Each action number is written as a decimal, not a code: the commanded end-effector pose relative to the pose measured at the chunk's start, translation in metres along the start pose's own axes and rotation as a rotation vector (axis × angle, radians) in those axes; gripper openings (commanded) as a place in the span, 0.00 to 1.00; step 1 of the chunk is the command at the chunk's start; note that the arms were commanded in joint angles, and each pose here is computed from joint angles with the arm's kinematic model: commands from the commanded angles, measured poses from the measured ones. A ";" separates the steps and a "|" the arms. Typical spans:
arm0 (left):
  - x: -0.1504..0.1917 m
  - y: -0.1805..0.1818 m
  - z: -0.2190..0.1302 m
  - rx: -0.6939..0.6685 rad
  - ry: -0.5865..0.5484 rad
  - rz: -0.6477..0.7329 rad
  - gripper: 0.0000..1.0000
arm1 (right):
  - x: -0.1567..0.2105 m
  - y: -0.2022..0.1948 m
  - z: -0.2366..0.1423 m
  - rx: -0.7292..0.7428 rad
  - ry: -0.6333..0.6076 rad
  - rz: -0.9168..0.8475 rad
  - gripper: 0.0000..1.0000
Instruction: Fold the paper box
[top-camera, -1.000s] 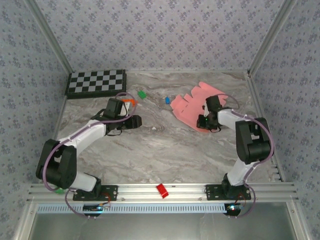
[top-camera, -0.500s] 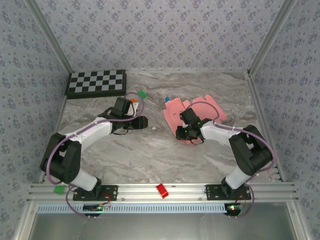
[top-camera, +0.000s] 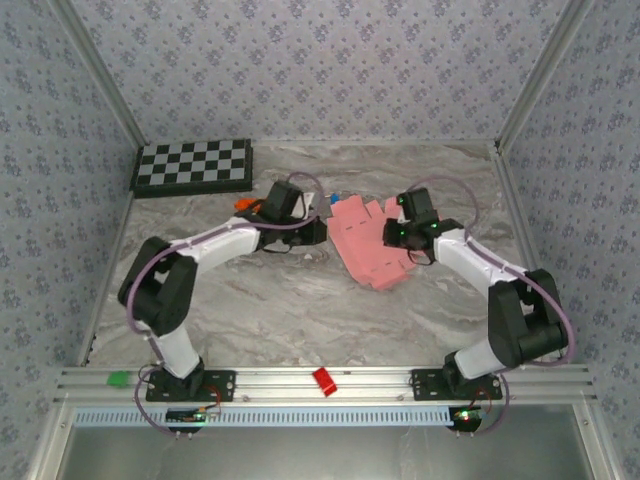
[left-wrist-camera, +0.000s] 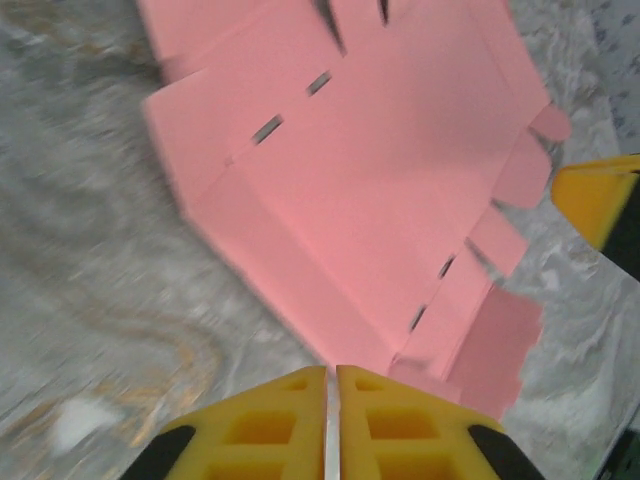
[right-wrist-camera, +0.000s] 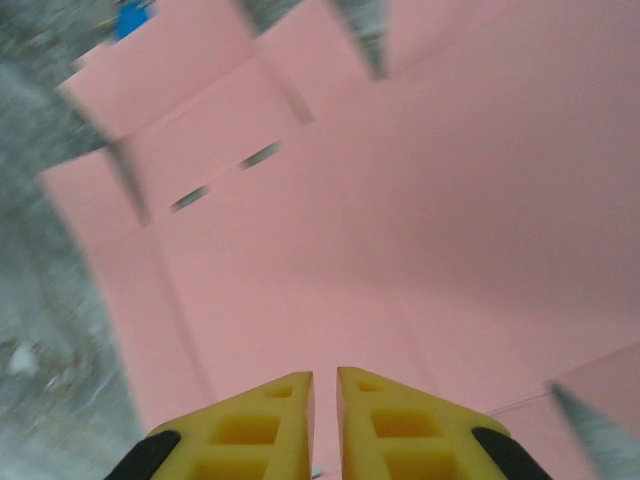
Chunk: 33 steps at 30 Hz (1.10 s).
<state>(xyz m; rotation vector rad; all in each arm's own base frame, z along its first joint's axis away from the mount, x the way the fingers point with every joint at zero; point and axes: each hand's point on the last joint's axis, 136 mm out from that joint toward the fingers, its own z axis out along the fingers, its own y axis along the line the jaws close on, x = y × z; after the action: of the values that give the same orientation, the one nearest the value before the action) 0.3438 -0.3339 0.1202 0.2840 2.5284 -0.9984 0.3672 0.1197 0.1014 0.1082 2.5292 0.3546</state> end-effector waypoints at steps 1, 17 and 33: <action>-0.012 -0.024 0.024 0.056 -0.002 -0.010 0.04 | -0.006 -0.024 0.010 0.008 0.059 -0.037 0.12; 0.025 0.006 0.110 -0.006 0.179 -0.083 0.02 | 0.012 -0.075 0.067 0.071 0.265 0.069 0.09; 0.054 0.096 0.059 -0.291 0.171 -0.159 0.14 | 0.084 -0.035 0.040 0.086 0.384 0.048 0.11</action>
<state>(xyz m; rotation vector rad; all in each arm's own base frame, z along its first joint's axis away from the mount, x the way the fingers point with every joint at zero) 0.3538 -0.3484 0.0263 0.1665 2.7340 -0.9007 0.3532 0.1086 0.0223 0.1066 2.8341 0.3664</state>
